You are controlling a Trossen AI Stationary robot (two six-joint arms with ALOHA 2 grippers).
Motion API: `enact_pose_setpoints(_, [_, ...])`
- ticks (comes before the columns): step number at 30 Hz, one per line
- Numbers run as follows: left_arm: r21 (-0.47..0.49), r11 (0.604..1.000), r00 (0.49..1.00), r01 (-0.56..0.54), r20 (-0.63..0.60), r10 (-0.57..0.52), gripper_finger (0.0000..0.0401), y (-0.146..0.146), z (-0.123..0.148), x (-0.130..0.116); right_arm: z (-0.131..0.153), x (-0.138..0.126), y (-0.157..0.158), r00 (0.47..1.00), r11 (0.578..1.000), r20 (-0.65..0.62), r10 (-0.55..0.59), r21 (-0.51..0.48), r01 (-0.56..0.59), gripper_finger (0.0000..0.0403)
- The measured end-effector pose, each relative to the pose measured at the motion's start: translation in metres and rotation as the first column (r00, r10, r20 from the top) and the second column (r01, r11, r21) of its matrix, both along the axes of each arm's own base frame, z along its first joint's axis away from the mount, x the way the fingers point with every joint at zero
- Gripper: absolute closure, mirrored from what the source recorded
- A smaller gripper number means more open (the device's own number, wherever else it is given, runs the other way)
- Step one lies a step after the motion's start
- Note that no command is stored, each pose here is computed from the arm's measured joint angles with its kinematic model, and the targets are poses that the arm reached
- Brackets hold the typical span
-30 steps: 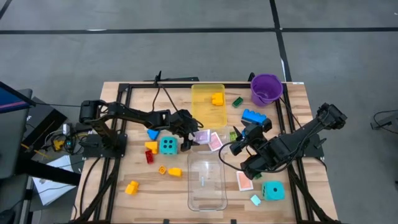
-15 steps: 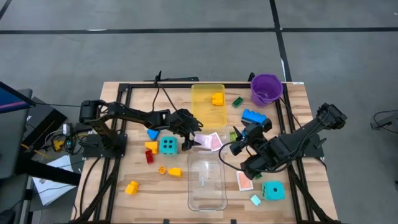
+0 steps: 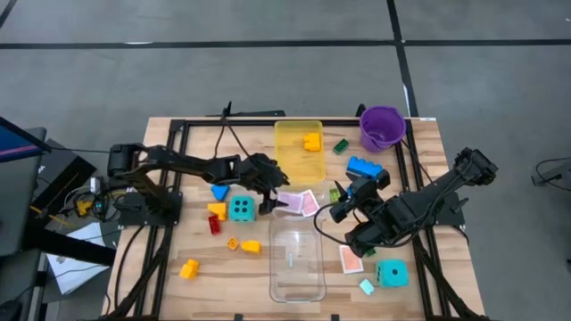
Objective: Pick & Place Toys
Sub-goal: Put the yellow game piece into the yellow bin
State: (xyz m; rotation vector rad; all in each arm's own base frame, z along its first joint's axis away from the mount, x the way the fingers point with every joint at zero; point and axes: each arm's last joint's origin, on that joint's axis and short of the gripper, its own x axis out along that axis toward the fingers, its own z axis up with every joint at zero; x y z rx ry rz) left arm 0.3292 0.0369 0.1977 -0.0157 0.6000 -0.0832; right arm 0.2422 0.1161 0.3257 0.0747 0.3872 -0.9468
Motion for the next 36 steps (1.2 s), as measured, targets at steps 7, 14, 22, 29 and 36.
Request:
enact_pose_setpoints(7, [0.055, 0.998, 0.985, 0.016, 0.171, -0.025, 0.0055, -0.004, 0.059, -0.028, 0.0, 0.0, 0.0, 1.0, 1.0, -0.005, 0.001, -0.002, -0.001, 0.023])
enact_pose_setpoints(14, [0.055, 0.987, 0.968, 0.15, 0.195, -0.158, 0.0061, -0.025, 0.098, -0.072, 0.0, -0.001, 0.0, 1.0, 1.0, -0.009, 0.002, -0.001, -0.002, 0.023])
enact_pose_setpoints(22, [0.037, 0.967, 0.958, 0.252, 0.128, -0.255, 0.0063, -0.05, 0.115, -0.118, -0.001, -0.001, 0.0, 1.0, 1.0, -0.017, 0.003, 0.011, -0.003, 0.023])
enact_pose_setpoints(29, [0.034, 0.935, 0.928, 0.354, 0.114, -0.356, 0.0064, -0.071, 0.118, -0.132, -0.001, -0.001, 0.0, 1.0, 1.0, -0.023, 0.005, 0.021, -0.004, 0.023])
enact_pose_setpoints(36, [0.031, 0.906, 0.901, 0.421, 0.101, -0.422, 0.0064, -0.086, 0.115, -0.132, -0.006, 0.002, 0.002, 0.999, 1.0, -0.051, 0.003, 0.011, -0.003, 0.023])
